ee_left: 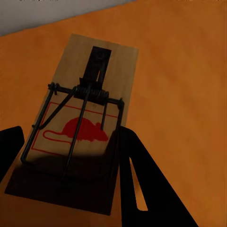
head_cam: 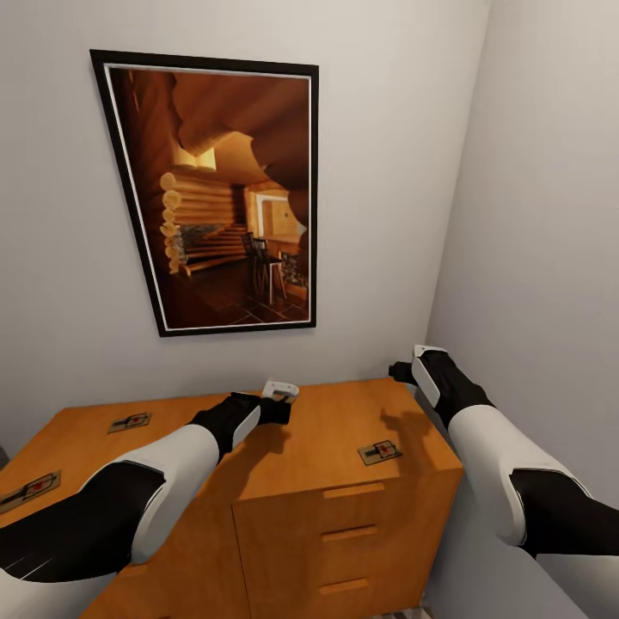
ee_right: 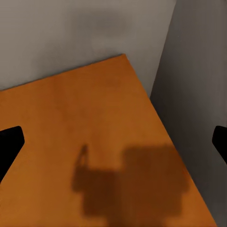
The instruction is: Take the four mousetraps from the cabinet in the bathroom and place them on the bathroom floor. Make sure all four end up on the same floor surface, and ensure that at least two of them are either under or directly next to the same bathroom sink.
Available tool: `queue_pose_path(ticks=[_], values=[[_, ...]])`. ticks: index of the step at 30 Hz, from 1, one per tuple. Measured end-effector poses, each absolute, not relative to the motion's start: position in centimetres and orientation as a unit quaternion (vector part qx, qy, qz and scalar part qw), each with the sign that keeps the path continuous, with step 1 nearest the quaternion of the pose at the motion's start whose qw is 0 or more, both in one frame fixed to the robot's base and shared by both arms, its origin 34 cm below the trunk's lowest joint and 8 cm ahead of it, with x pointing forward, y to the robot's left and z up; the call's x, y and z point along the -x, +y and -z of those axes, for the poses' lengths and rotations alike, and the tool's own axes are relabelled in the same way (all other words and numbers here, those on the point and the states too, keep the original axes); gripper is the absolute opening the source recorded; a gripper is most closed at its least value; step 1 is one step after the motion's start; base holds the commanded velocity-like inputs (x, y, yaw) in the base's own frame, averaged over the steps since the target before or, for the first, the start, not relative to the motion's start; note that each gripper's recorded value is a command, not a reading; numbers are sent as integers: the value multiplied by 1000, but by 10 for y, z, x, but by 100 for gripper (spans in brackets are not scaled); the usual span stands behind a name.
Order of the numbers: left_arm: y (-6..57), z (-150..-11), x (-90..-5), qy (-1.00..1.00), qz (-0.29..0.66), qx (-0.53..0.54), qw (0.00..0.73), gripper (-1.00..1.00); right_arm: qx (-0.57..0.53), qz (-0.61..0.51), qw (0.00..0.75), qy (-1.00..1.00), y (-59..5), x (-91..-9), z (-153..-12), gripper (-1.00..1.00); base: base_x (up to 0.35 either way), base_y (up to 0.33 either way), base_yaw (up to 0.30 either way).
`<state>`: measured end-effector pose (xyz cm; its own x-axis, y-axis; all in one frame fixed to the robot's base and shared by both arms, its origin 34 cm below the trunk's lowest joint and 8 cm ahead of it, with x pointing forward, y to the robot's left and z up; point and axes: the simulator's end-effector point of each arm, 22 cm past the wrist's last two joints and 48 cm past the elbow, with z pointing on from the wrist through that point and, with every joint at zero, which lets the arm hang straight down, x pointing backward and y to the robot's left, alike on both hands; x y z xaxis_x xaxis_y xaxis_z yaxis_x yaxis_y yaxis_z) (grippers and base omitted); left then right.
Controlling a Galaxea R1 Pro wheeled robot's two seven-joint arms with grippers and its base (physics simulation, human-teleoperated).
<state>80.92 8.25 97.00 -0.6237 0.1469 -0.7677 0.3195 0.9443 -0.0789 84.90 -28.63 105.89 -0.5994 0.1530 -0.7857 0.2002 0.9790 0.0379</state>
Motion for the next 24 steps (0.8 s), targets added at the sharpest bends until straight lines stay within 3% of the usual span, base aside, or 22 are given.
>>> queue_pose_path(ticks=[11,24], values=[[70,-991,-817,882,124,-139,434,-100,-100,26,436,894,-286,-849,-1058,100,0,0,0],[-18,-1060,-785,805,309,-250,440,-100,-92,43,438,893,-291,-849,-1059,100,0,0,0]])
